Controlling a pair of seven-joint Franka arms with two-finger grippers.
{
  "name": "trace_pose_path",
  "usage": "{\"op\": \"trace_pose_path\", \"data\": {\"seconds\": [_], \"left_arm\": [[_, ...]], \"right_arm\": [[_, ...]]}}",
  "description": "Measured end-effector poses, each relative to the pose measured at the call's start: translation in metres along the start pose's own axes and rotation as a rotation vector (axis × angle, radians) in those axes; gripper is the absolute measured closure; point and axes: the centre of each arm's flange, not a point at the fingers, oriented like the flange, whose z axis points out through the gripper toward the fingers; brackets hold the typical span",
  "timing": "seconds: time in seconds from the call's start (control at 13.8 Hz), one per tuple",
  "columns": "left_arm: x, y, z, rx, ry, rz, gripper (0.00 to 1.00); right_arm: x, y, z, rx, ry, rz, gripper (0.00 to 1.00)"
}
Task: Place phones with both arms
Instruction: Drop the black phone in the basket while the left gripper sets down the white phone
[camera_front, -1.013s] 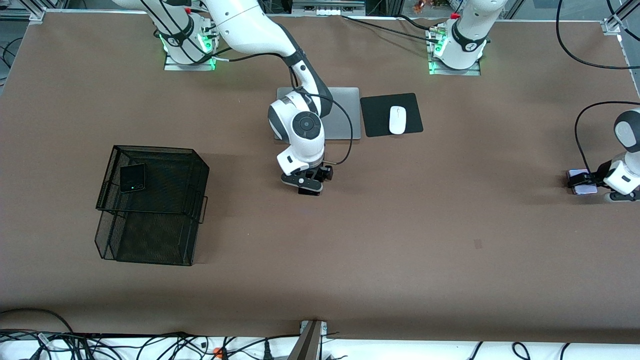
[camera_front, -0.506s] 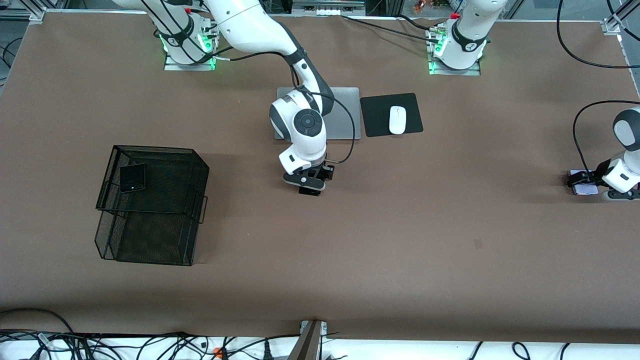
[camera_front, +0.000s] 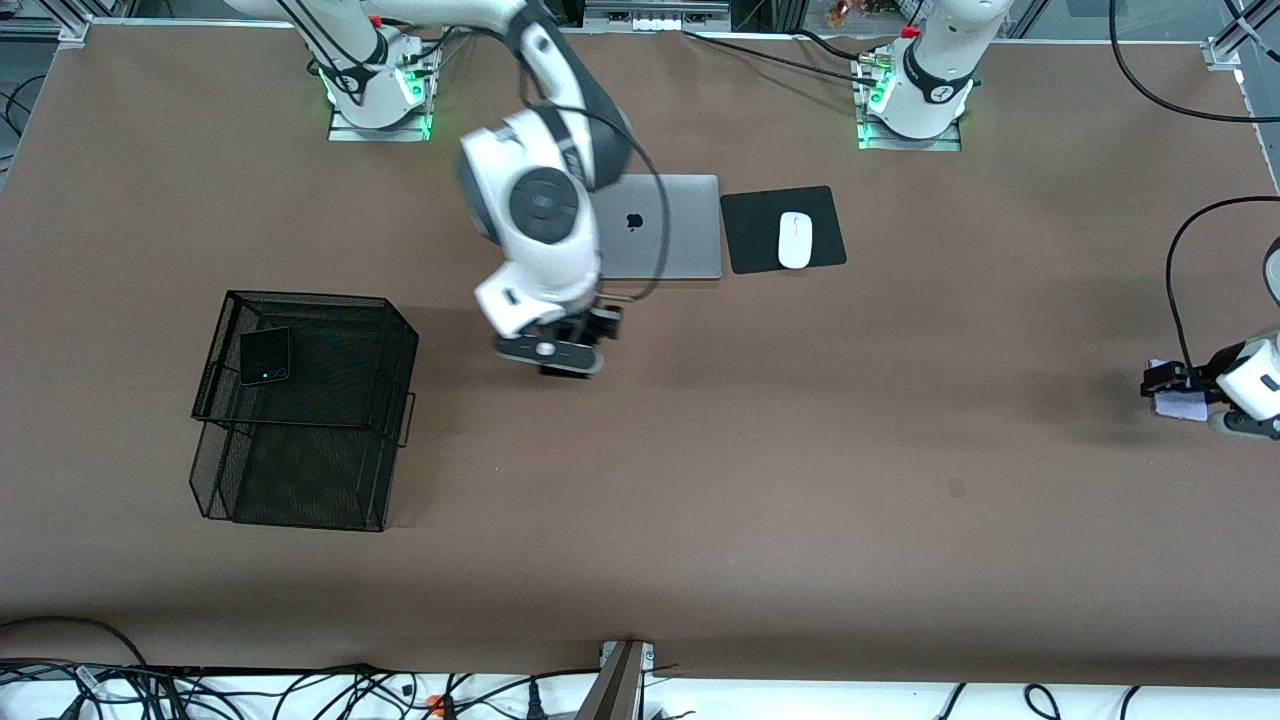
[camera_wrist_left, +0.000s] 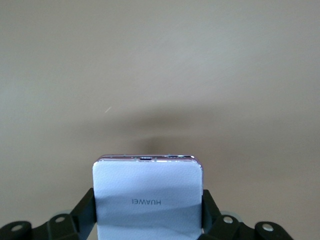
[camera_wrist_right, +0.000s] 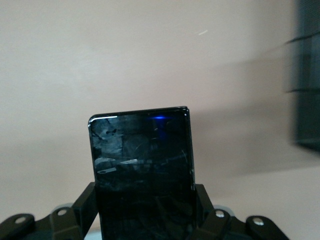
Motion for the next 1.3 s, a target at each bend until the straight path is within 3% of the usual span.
{"op": "trace_pose_path", "data": {"seconds": [0.29, 0.51, 0.8, 0.94, 1.08, 1.3], "left_arm": [[0.072, 0.166, -0.027, 0.024, -0.014, 0.093, 0.15], [0.094, 0.3, -0.005, -0.03, -0.044, 0.068, 0.15], [0.088, 0.51, 0.013, -0.156, -0.007, -0.027, 0.15], [0.074, 0.596, 0.022, -0.234, 0.042, -0.126, 0.15], [0.059, 0.657, 0.039, -0.319, 0.074, -0.187, 0.15], [0.052, 0.692, 0.076, -0.437, 0.105, -0.215, 0.15]], "right_arm": [[0.058, 0.168, -0.023, -0.026, -0.036, -0.139, 0.2], [0.076, 0.257, 0.002, -0.021, -0.054, -0.194, 0.2], [0.074, 0.286, 0.07, -0.012, -0.007, -0.221, 0.2], [0.071, 0.286, 0.09, -0.022, -0.013, -0.213, 0.2], [0.072, 0.285, 0.1, -0.018, -0.019, -0.197, 0.2], [0.075, 0.289, 0.117, 0.017, -0.033, -0.153, 0.2]]}}
